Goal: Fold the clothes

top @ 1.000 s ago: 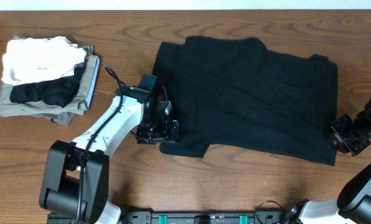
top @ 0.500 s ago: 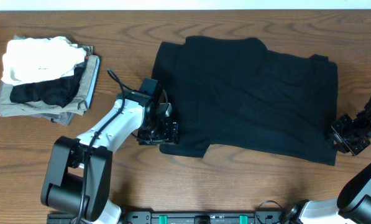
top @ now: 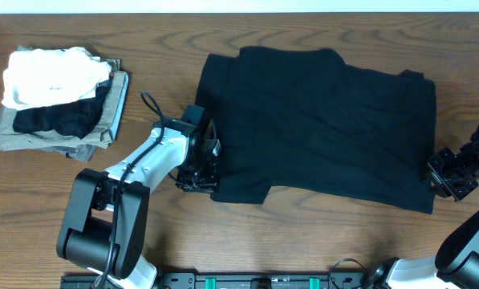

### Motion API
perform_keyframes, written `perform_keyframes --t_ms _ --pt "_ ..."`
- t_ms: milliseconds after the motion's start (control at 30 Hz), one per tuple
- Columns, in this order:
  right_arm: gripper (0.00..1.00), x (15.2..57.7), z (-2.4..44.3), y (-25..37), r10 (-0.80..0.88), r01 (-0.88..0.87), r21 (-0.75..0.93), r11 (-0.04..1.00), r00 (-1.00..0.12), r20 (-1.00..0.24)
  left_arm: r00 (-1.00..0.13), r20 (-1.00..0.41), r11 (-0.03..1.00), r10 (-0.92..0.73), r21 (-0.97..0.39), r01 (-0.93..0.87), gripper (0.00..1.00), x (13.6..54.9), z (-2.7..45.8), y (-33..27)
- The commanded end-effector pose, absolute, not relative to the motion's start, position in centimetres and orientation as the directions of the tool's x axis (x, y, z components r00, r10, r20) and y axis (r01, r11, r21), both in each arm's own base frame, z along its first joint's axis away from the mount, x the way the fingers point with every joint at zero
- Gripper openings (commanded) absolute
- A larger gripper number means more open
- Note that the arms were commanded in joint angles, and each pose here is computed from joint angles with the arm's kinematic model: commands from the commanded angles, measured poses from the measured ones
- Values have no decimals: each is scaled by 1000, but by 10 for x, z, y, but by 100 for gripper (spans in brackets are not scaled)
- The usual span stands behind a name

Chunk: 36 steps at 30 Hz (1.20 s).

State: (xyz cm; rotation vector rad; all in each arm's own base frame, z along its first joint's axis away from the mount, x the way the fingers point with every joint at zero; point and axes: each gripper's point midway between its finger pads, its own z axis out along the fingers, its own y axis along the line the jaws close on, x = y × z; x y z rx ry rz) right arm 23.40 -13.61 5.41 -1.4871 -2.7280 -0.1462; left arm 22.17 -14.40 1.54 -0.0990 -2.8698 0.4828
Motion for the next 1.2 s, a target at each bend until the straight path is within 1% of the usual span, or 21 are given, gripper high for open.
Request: perform_keyframes --t_ms 0,333,467,533,633,767,833,900,933,1000,1067,1133,1167 --pt "28 241 60 -136 827 828 81 555 -560 52 -962 261 952 81 -307 -4 6 212 13 -140" --pt "29 241 60 -137 828 828 80 555 -559 47 -901 434 969 11 -226 -96 7 174 24 -127" --pt "29 238 59 -143 853 853 43 519 -521 32 -886 463 972 7 -211 -103 6 167 27 -125" --pt "31 238 59 -143 853 853 43 520 -521 31 -887 462 972 7 -212 -102 10 167 27 -125" --pt "33 238 59 -143 853 853 44 520 -521 32 -893 451 976 6 -198 -93 22 169 25 -122" --pt "33 237 59 -143 853 853 42 520 -521 34 -909 418 982 8 -173 -71 27 176 29 -117" --pt "33 237 59 -142 853 853 43 519 -521 39 -924 383 982 12 -179 -61 29 182 35 -118" --pt "34 237 59 -142 853 853 44 519 -521 40 -944 331 983 16 -177 -45 33 190 41 -116" --pt "33 237 59 -142 853 853 44 519 -521 40 -954 300 984 18 -172 -35 33 195 44 -115" --pt "25 240 58 -144 853 853 51 520 -522 25 -974 223 986 23 -165 -14 34 207 50 -113" --pt "14 243 57 -146 853 852 60 520 -522 9 -991 134 986 27 -165 5 34 222 54 -113" --pt "1 247 54 -146 853 850 76 521 -522 0 -998 43 981 43 -191 34 34 240 58 -118" --pt "1 248 53 -145 853 850 85 520 -522 0 -999 2 978 51 -203 50 34 249 58 -122"
